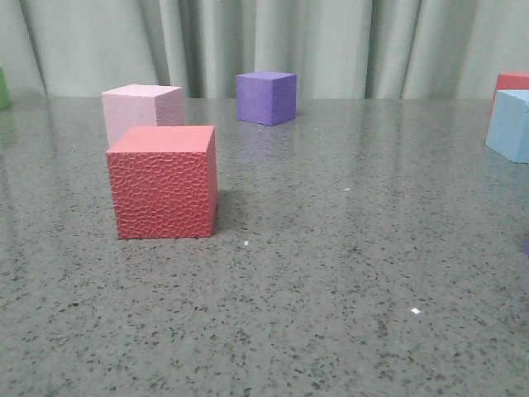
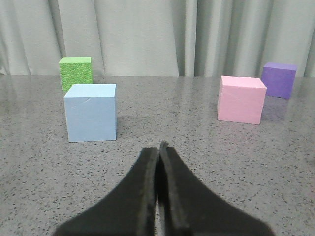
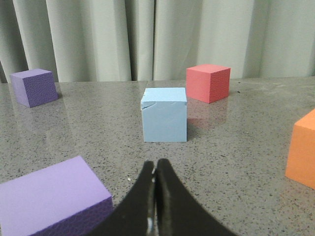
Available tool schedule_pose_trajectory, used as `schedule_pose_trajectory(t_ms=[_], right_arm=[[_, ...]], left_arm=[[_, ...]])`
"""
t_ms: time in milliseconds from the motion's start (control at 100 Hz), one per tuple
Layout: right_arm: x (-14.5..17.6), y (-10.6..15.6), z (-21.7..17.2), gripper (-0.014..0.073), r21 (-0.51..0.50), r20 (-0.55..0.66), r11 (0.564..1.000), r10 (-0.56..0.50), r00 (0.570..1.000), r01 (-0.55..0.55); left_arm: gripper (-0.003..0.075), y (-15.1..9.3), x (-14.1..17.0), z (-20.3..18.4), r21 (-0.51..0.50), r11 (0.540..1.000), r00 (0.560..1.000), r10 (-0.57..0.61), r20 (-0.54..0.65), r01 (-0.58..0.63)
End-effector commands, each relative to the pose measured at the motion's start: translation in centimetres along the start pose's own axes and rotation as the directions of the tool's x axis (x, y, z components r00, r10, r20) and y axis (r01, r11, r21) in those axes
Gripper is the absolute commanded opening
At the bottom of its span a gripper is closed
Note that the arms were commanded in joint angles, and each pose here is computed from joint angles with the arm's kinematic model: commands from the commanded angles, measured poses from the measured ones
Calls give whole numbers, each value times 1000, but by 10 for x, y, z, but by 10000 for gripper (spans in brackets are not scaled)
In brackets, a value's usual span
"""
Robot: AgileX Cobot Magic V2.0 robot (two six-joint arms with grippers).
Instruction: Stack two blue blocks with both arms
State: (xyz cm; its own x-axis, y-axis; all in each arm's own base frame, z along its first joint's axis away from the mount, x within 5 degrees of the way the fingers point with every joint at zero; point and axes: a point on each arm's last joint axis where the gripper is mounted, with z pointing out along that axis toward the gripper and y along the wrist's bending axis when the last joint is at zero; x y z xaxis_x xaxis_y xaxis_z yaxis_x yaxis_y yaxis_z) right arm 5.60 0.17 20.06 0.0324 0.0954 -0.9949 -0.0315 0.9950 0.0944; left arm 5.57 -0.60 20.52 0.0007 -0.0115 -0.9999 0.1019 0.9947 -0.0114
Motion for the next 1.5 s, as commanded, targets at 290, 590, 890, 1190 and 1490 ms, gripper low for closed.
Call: schedule_pose_trajectory(t_ms=[290, 590, 890, 1190, 1490], right_arm=[[-19, 1, -3, -68, -5, 160, 1000, -13, 987, 14], [-37, 3, -7, -68, -9, 125, 1000, -8, 992, 10], [-83, 9, -15, -68, -14, 27, 1000, -7, 1000, 7], [-131, 16, -12, -68, -25, -144, 999, 15, 989, -19], [-163, 25, -1, -68, -47, -381, 996, 48, 923, -71]], left_arm=[[-19, 1, 3, 0, -9, 1000, 997, -9, 71, 10], [-19, -1, -22, -5, 8, 999, 998, -35, 50, 35], [-19, -5, -79, -17, 38, 998, 999, -53, 4, 53], [-19, -8, -124, 4, 39, 991, 959, -112, -262, 126], [-19, -11, -158, 30, 41, 990, 887, -100, -451, 132]])
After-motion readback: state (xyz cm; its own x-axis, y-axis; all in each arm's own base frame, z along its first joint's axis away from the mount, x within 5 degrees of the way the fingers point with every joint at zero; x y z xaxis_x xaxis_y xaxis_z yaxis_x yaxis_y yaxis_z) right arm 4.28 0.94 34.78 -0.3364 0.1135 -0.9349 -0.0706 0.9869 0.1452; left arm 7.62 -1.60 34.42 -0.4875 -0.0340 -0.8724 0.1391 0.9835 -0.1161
